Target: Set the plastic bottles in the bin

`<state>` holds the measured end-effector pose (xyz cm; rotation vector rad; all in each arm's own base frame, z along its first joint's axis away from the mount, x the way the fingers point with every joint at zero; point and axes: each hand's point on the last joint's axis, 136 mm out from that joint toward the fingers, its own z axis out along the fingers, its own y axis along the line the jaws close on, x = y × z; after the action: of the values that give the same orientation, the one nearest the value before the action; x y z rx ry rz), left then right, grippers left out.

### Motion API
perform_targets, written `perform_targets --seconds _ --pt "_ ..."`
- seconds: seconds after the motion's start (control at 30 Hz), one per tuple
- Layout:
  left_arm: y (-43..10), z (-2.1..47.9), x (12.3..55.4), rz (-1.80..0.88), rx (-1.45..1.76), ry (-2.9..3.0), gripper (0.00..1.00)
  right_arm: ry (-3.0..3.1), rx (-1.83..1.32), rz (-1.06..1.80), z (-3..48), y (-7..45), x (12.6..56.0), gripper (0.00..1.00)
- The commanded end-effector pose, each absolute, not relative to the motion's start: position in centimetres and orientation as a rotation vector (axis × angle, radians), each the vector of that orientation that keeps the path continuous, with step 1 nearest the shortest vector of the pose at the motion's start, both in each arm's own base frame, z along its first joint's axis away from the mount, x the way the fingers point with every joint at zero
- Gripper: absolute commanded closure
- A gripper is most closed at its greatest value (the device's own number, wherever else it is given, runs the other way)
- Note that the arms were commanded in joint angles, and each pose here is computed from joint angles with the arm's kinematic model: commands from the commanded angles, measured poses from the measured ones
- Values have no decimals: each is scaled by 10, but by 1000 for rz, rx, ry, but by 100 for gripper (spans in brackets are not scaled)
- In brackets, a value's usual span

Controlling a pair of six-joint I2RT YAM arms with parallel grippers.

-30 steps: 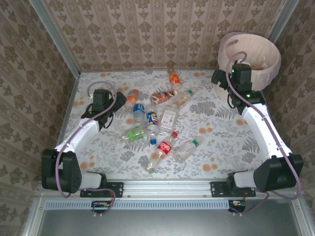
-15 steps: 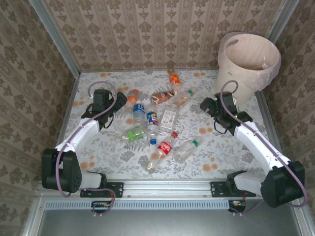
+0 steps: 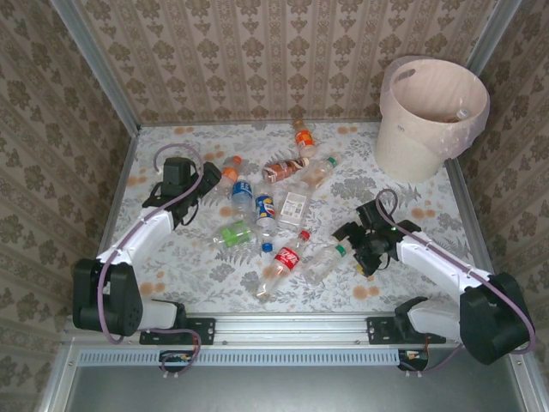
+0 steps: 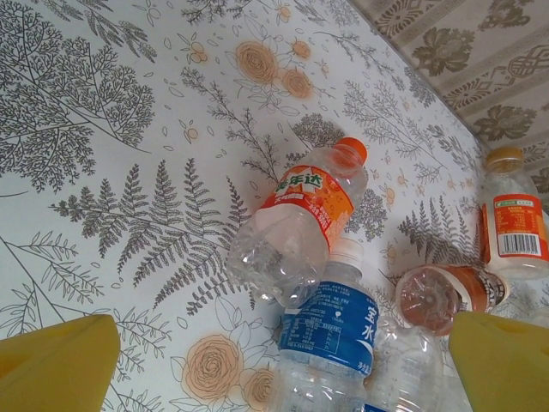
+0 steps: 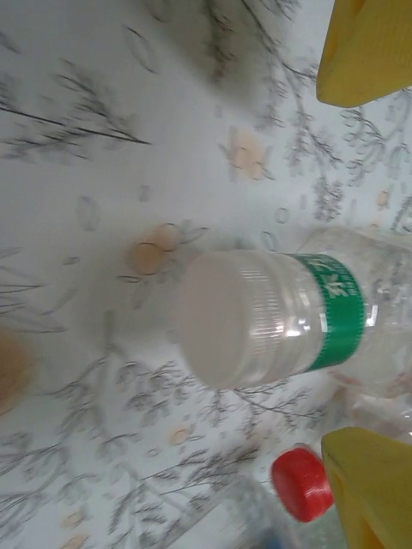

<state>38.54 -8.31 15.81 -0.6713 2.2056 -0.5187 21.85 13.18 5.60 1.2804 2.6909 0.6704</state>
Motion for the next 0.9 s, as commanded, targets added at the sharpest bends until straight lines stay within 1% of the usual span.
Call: perform_targets --seconds 0.0,0.17,0.43,0.63,0.8,0.87 --pt "-83 147 382 -519 -686 2238 0 2670 1389 756 57 146 218 3" --pt "-81 147 382 -504 -680 2237 0 2675 1377 785 55 160 221 3" --pt "-81 138 380 -499 -679 2254 0 2786 1328 787 47 183 210 0" --pt "-81 131 379 -495 -678 2271 0 2835 1264 735 42 195 213 0" --pt "-79 132 378 -479 -673 2272 0 2852 1296 708 32 196 212 2" --pt "-78 131 378 -472 -676 2272 0 2860 1300 707 30 197 211 5"
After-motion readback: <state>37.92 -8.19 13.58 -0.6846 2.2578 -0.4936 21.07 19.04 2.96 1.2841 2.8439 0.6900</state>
